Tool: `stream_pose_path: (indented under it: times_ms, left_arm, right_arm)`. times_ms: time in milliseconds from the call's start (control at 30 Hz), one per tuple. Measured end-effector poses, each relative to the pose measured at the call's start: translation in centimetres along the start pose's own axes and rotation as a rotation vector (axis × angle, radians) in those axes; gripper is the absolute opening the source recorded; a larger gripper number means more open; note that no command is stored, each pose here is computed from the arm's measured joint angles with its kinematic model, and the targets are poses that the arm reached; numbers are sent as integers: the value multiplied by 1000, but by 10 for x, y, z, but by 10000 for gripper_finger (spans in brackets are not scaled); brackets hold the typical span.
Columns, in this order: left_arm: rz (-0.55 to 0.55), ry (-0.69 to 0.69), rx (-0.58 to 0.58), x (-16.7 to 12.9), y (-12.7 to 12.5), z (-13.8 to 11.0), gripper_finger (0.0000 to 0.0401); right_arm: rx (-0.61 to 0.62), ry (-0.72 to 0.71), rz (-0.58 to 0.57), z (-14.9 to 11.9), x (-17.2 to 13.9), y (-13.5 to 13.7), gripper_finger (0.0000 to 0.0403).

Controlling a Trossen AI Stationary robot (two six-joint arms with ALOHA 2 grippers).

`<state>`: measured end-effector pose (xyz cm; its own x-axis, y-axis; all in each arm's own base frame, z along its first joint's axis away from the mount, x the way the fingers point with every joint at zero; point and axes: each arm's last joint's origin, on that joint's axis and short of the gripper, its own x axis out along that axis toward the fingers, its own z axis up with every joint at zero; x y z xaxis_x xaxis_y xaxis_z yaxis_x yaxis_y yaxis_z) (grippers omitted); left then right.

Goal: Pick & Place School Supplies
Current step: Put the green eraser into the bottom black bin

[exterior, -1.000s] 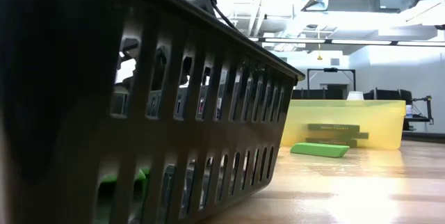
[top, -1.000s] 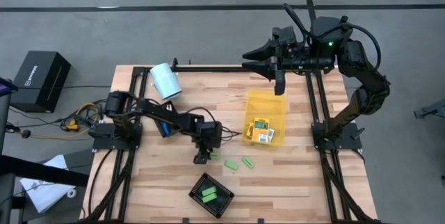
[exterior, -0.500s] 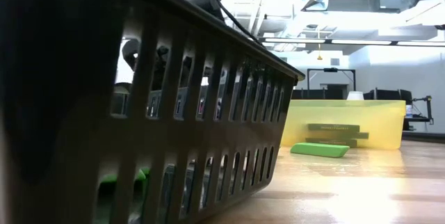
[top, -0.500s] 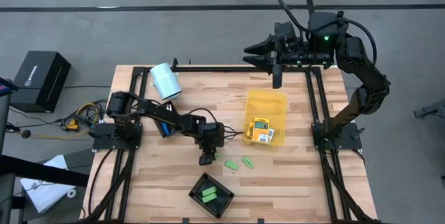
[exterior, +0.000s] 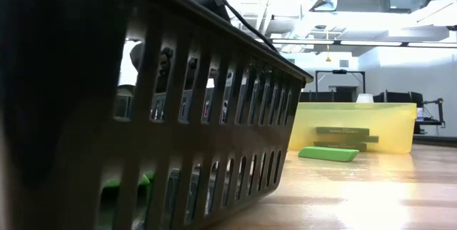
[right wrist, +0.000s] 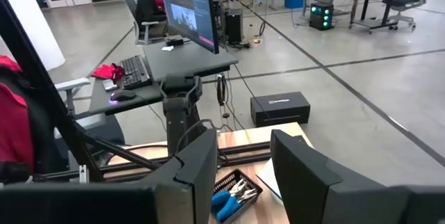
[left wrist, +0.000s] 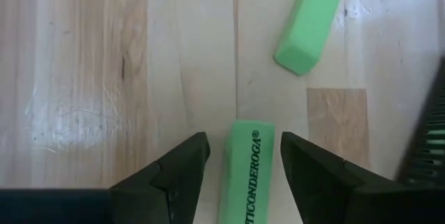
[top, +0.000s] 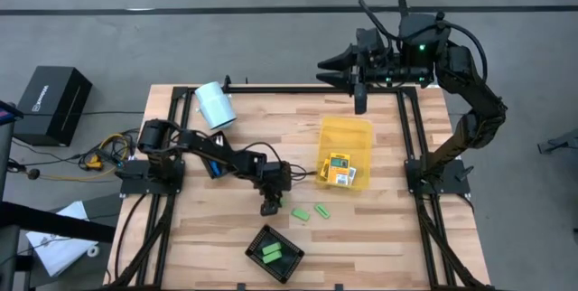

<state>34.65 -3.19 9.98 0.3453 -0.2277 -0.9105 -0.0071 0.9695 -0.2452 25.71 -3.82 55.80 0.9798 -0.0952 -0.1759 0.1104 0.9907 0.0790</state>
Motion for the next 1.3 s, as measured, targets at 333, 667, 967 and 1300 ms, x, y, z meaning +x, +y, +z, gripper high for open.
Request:
stream_pose_path:
  times_ms: [333,667,967,1300]
  left_arm:
    - [59,-14,27,4,-19,-3,191]
    - [53,-25,17,6,-28,-4,190]
    - [52,-39,33,7,-27,-3,163]
    - [38,-54,29,9,-26,-2,22]
  right_arm:
    - [-3,7,0,-1,0,0,128]
    - [-2,11,2,-1,0,1,128]
    - [5,20,9,-2,0,3,128]
    - [0,33,8,-3,0,2,128]
